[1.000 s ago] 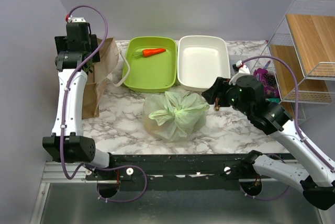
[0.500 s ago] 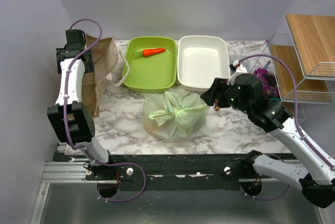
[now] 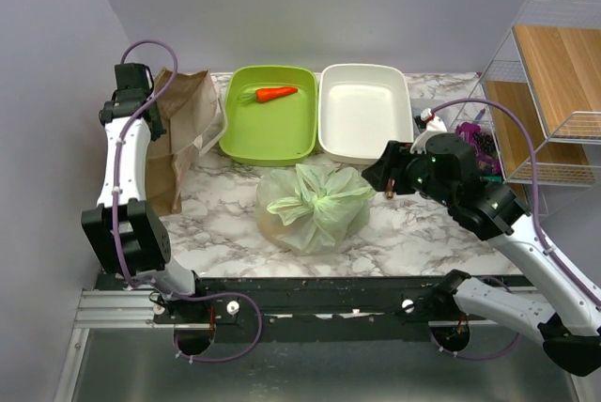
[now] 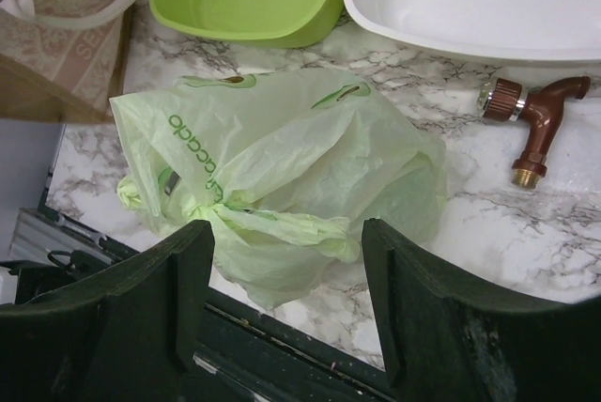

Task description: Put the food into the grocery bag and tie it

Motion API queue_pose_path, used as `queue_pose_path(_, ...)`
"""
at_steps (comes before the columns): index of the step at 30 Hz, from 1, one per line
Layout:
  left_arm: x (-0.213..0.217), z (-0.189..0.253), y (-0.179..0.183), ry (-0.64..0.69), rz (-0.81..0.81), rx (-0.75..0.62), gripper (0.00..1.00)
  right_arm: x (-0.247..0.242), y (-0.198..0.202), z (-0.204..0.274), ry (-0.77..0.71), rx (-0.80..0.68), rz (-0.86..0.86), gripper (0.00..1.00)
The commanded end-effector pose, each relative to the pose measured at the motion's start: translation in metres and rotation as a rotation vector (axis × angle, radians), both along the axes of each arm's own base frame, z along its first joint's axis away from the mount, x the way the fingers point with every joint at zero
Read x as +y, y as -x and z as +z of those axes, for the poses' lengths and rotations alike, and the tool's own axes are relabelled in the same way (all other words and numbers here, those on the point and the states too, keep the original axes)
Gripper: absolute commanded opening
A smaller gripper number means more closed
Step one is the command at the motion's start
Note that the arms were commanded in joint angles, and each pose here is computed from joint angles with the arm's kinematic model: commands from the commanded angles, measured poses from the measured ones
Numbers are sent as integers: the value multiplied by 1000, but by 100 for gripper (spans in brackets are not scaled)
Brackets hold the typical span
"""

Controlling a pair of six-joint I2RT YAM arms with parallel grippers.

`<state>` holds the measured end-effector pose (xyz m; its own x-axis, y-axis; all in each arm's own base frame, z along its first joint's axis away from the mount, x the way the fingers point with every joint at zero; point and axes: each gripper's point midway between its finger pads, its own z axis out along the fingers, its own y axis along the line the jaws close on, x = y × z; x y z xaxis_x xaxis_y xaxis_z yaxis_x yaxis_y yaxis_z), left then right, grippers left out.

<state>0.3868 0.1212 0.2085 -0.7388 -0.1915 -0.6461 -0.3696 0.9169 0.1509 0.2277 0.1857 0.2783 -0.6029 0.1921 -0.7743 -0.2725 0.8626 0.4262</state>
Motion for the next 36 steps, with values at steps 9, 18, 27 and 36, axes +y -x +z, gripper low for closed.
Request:
queue_pose_path(9,-60,52,89,241,10,-192,0,-14,-23,33,80,-104,-74,71)
queue_pose_path(18,-107,26,153,429,-5,-180,0,-51,-52,22,356,-94,-238,72)
queue_pose_path(27,-132,33,173,566,19,-233,0,-86,-76,4,627,-83,-398,79)
queue_pose_path(36,-149,67,181,636,2,-279,0,-126,-92,-31,810,-28,-539,95)
